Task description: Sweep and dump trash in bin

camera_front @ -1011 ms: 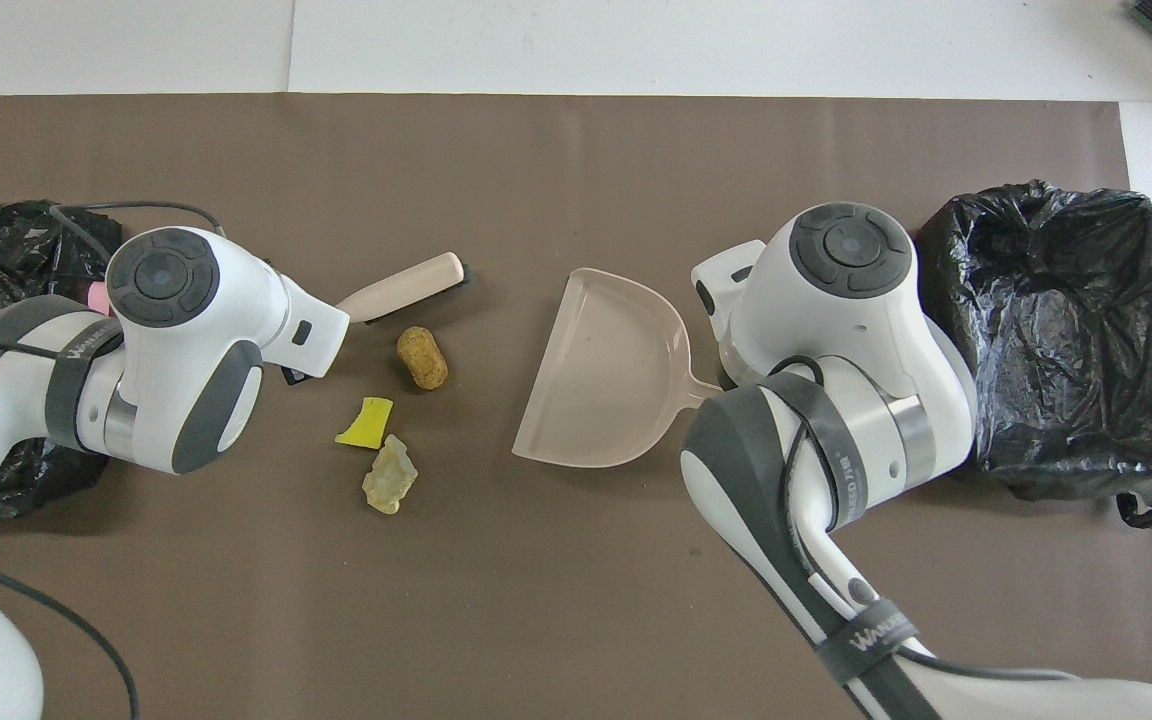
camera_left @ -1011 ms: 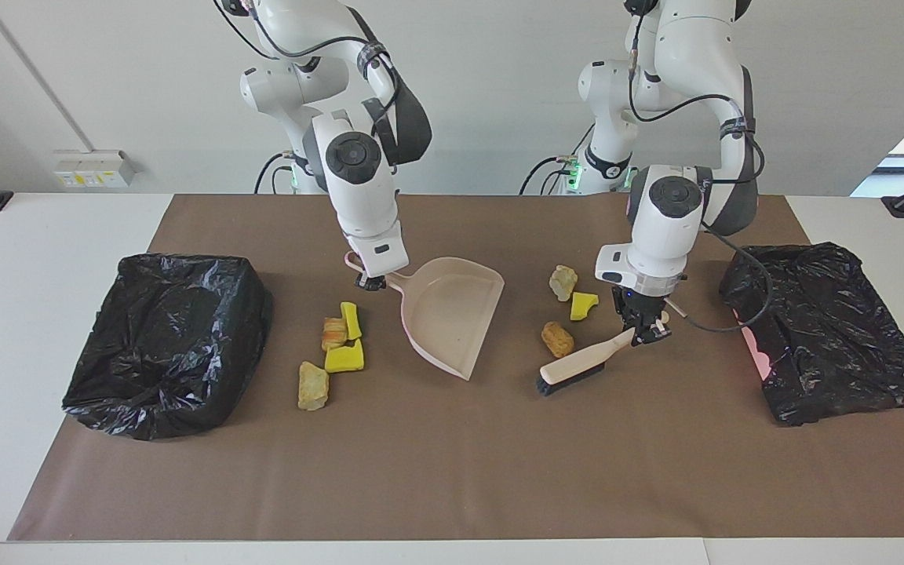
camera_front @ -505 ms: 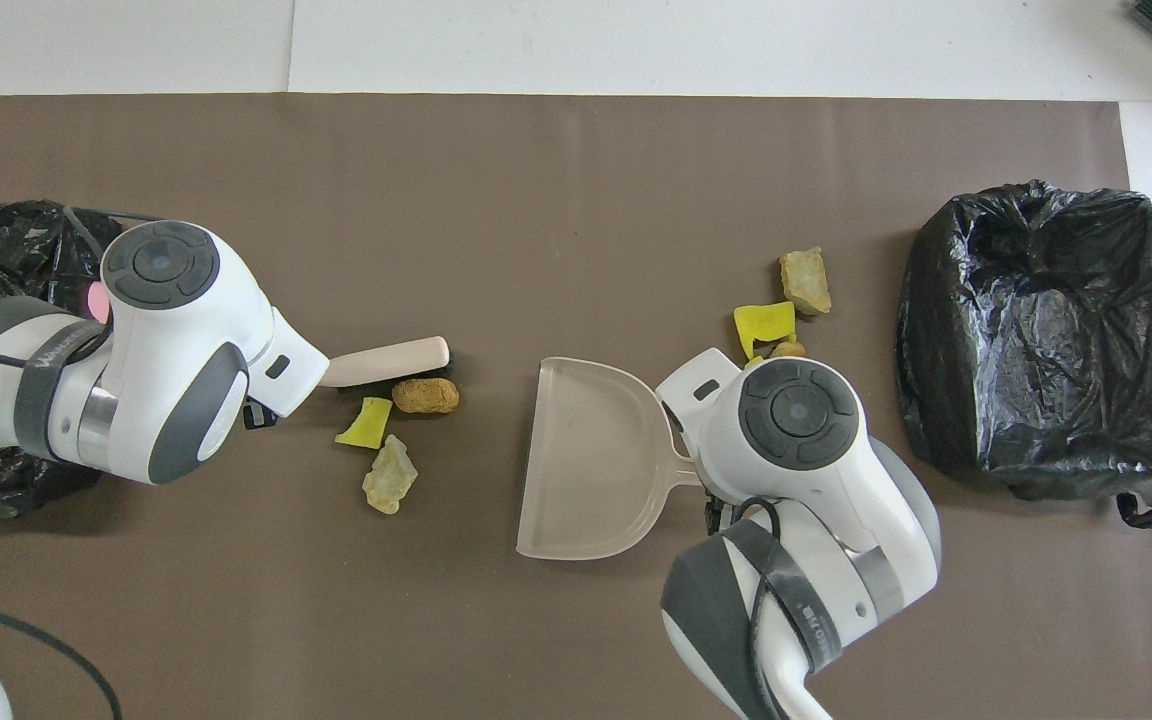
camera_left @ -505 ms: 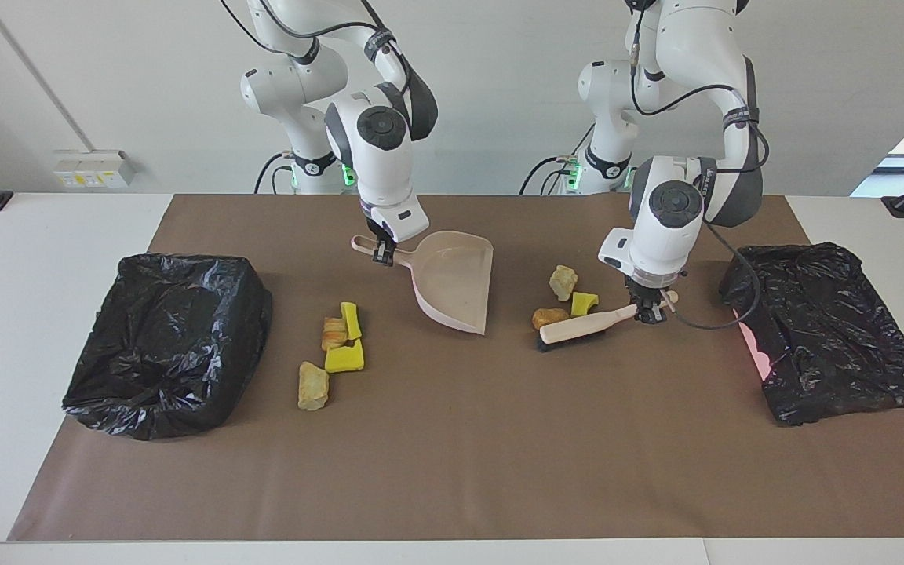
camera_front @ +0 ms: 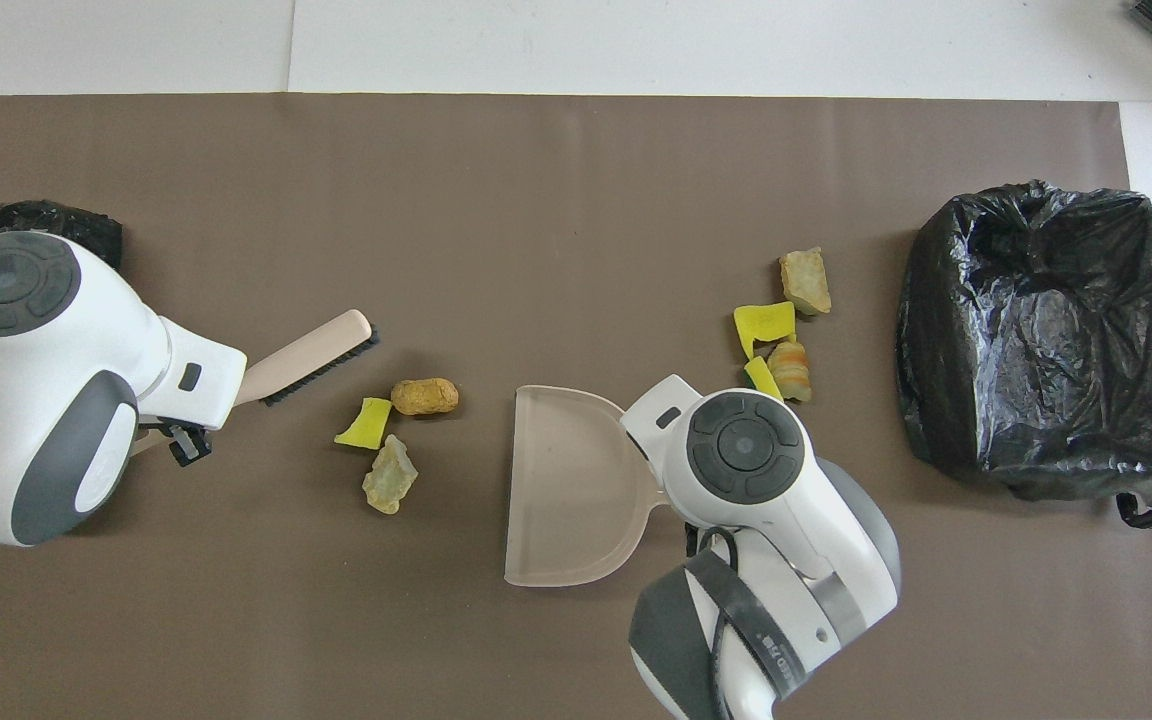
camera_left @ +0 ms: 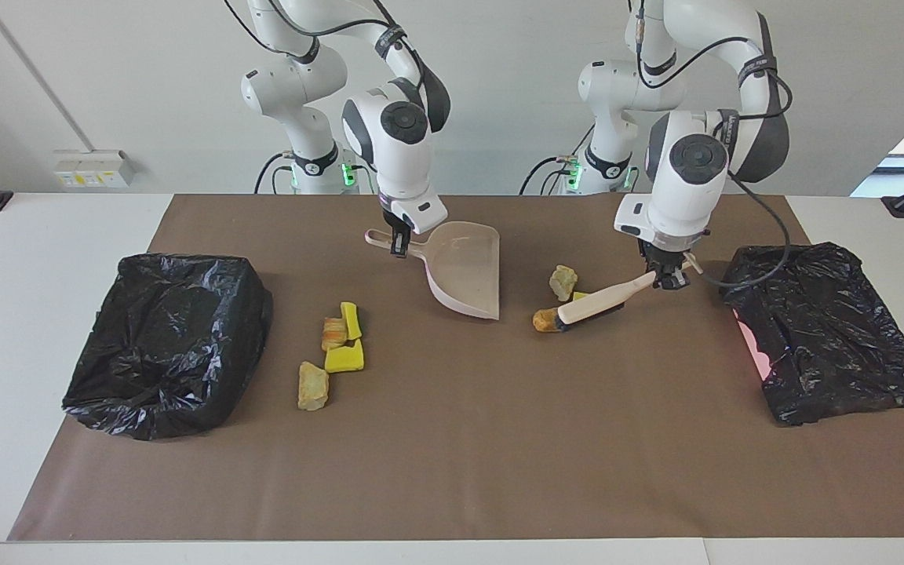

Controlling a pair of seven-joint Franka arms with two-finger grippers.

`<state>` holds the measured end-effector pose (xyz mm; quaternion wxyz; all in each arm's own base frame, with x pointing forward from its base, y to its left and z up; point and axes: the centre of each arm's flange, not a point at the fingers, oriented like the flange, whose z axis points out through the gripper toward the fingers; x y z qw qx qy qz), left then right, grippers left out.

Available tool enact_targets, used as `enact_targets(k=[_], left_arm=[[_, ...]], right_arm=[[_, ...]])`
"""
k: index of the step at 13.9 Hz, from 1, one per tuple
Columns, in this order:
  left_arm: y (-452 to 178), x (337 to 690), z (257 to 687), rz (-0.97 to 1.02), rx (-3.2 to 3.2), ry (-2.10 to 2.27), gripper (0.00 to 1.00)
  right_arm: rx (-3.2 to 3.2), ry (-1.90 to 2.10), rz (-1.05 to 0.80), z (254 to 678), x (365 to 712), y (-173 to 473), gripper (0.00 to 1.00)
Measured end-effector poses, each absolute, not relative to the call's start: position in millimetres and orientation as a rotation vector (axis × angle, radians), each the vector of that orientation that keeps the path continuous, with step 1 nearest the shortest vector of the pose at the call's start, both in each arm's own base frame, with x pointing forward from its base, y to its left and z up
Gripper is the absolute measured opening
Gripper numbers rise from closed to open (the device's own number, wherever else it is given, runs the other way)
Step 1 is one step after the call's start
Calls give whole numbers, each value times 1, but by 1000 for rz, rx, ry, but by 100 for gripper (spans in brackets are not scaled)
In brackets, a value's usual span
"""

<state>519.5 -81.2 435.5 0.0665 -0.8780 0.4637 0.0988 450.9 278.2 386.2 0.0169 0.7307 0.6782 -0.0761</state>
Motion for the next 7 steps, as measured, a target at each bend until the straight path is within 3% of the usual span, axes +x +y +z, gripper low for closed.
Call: enact_targets(k=[7], left_arm=[[-73, 525, 374, 150, -2867, 858, 26]], right_arm=[[2223, 2092, -224, 368, 447, 313, 31]])
